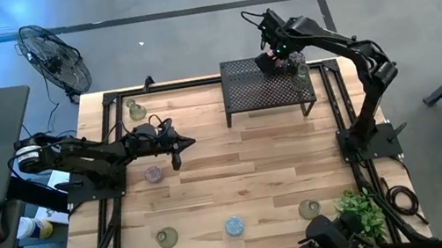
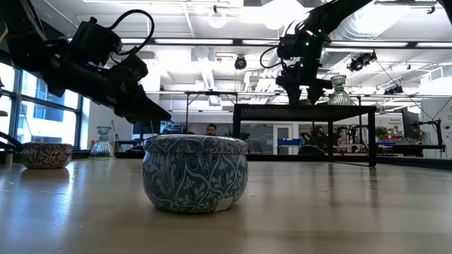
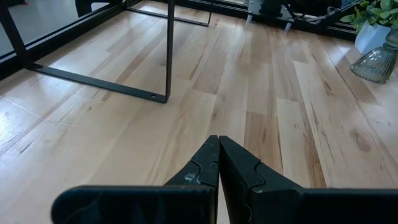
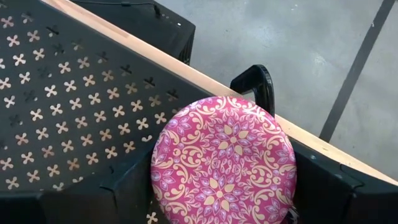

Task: Pick & Place candle stick holders
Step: Put the pink scented candle on the shelf

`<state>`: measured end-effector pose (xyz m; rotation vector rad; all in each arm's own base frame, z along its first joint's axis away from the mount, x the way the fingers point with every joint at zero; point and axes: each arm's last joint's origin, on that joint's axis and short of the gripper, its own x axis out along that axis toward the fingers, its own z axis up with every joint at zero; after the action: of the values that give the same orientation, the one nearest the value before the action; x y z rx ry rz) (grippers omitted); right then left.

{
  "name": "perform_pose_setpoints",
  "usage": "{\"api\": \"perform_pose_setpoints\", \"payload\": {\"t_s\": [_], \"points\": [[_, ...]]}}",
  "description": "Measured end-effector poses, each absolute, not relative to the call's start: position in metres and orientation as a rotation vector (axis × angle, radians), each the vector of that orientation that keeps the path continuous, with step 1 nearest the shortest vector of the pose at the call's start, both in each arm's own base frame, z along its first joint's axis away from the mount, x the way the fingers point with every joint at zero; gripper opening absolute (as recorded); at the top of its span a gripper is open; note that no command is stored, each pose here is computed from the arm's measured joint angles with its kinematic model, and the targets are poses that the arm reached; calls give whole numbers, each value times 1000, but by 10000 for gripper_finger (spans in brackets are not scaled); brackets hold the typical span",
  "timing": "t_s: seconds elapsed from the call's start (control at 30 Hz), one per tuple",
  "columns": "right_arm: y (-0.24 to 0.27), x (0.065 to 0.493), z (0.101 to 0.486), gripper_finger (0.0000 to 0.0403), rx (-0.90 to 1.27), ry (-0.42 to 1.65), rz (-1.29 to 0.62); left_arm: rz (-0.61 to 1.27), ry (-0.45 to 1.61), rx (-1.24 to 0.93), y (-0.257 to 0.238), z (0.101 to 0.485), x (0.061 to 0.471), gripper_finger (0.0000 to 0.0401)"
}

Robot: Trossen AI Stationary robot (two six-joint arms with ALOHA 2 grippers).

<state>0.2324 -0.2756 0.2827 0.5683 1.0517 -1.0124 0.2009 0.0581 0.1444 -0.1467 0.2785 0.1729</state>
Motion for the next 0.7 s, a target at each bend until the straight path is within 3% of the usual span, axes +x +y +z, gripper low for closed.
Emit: {"api": "perform_pose_setpoints", "payload": {"t_s": [0.23, 0.5, 0.7], "points": [[-275, 232, 283, 293, 568, 1062, -989, 173, 279, -147, 58, 144, 201, 3], [-274, 232, 282, 341, 575, 1071, -981, 173, 279, -147, 58, 144, 201, 3], [-275, 232, 282, 344, 553, 1074, -975, 173, 279, -147, 58, 144, 201, 3]]}}
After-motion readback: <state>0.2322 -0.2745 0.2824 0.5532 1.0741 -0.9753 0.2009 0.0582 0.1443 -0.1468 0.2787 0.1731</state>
